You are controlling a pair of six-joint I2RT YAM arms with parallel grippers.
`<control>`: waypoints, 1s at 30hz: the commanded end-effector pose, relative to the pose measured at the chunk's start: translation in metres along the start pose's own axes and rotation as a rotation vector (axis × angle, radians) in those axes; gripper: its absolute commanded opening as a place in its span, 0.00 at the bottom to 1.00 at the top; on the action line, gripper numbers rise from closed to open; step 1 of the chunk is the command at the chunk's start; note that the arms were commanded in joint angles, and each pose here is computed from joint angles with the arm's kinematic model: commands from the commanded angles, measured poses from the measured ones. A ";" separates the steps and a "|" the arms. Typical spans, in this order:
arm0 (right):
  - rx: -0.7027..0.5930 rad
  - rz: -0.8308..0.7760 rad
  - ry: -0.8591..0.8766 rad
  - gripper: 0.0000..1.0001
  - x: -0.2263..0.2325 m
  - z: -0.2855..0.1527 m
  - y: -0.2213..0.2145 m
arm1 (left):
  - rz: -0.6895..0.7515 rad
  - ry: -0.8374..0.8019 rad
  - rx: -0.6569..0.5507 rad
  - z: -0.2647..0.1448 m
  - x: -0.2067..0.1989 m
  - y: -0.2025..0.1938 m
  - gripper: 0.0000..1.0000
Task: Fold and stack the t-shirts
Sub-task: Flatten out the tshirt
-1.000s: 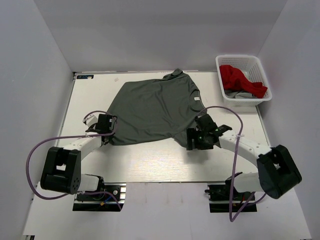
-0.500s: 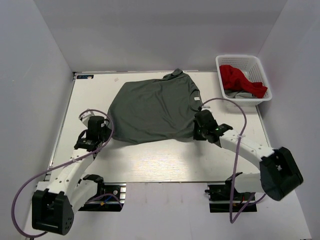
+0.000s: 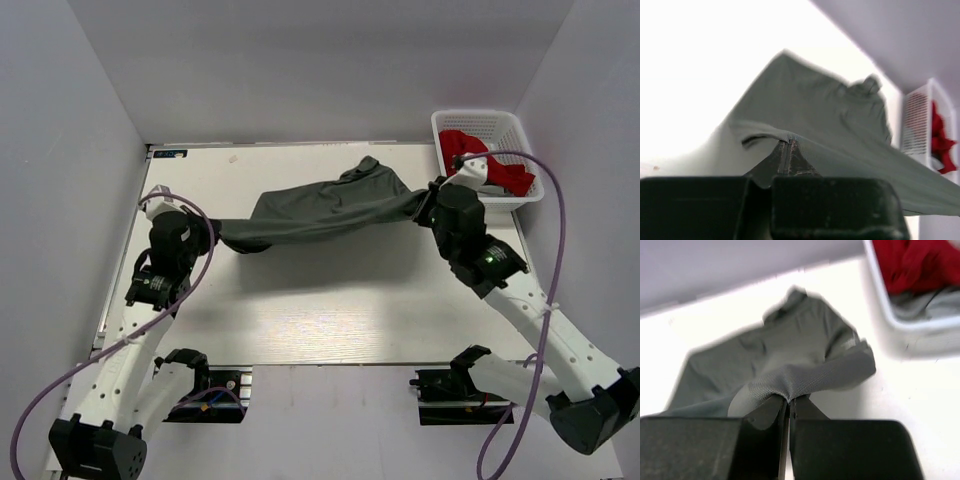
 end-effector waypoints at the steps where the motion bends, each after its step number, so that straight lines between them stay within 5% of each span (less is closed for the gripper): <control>1: -0.178 0.033 -0.063 0.00 -0.009 -0.022 0.054 | 0.003 -0.069 -0.098 -0.021 -0.023 0.031 0.00; 8: -0.318 0.042 -0.031 0.00 -0.009 -0.058 0.113 | -0.018 -0.239 -0.250 -0.067 -0.067 0.082 0.00; 19: -0.533 0.014 0.317 0.00 0.000 -0.161 0.193 | -0.005 -0.500 -0.426 -0.160 -0.113 0.137 0.00; 30: -0.625 0.012 0.569 0.00 -0.011 -0.247 0.209 | -0.015 -0.629 -0.564 -0.259 -0.113 0.160 0.00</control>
Point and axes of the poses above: each gripper's point midway between its finger pads, its own z axis out along the fingers, its own x axis along the line the jaws close on, y = z × x, the point moved 6 cm from there along -z, back along the fingers, and after that the axes turned 2 degrees about -z, right-handed, at the moved point
